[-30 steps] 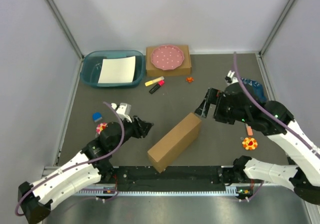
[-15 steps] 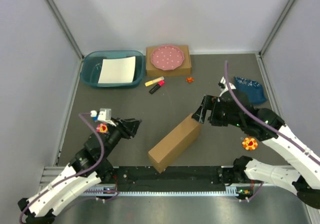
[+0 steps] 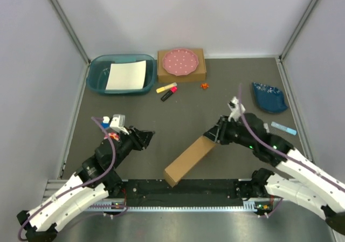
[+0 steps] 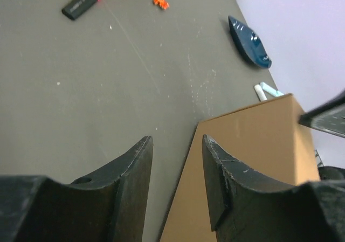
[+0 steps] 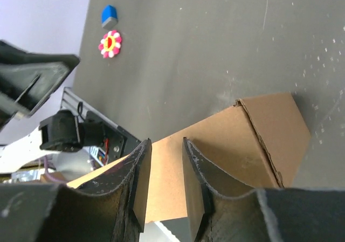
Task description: Fold the paper box
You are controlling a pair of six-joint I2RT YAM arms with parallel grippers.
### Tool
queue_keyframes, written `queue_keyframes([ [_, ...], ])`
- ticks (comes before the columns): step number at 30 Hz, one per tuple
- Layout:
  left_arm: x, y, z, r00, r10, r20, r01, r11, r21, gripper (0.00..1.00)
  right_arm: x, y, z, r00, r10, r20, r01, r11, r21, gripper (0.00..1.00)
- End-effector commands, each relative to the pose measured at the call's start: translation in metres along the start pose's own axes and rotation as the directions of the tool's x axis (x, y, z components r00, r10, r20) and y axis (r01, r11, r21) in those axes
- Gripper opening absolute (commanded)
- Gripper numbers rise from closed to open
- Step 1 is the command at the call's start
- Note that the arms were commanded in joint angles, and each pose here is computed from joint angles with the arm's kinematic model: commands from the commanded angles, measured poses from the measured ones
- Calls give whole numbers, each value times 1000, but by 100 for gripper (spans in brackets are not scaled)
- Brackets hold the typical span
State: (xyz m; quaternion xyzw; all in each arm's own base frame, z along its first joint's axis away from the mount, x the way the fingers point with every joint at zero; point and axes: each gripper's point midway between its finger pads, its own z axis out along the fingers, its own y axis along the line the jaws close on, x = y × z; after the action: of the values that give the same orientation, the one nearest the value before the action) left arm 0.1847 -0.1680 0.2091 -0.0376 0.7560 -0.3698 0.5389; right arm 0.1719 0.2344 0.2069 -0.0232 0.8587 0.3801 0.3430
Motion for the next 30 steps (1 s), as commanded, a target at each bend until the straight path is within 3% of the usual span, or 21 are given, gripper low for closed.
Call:
queue_keyframes([
  [1,16,-1,2,998,-37,-43,38,999,24,47,63,-50,-34,990,100,-103,-91,992,88,31],
  [4,22,4,2,998,-32,-54,33,999,16,46,79,-67,-52,983,151,-99,-140,983,115,32],
  [5,22,4,1,998,-34,-56,35,999,16,46,76,-67,-57,985,153,-78,-144,983,110,43],
  [8,24,3,-2,997,-31,-70,33,999,25,47,48,-56,-81,986,155,55,-159,985,62,62],
  [11,32,8,-4,993,-34,-112,34,999,-3,47,17,-43,-99,971,163,174,-170,985,27,73],
  [18,54,11,-12,976,-88,-199,89,996,-4,44,8,-58,-86,977,121,177,-151,974,168,80],
  [21,46,-9,-20,978,-71,-197,92,991,98,36,18,-73,-75,984,114,137,-146,957,252,81],
  [24,47,-56,-41,958,-11,-287,111,937,332,29,24,-83,-69,987,111,117,-142,943,300,82],
  [27,67,-89,-68,888,62,-456,189,854,485,19,24,-89,-67,987,104,123,-139,933,331,83],
  [30,104,-94,-91,744,116,-658,300,821,485,10,26,-100,-62,989,91,114,-128,913,388,84],
])
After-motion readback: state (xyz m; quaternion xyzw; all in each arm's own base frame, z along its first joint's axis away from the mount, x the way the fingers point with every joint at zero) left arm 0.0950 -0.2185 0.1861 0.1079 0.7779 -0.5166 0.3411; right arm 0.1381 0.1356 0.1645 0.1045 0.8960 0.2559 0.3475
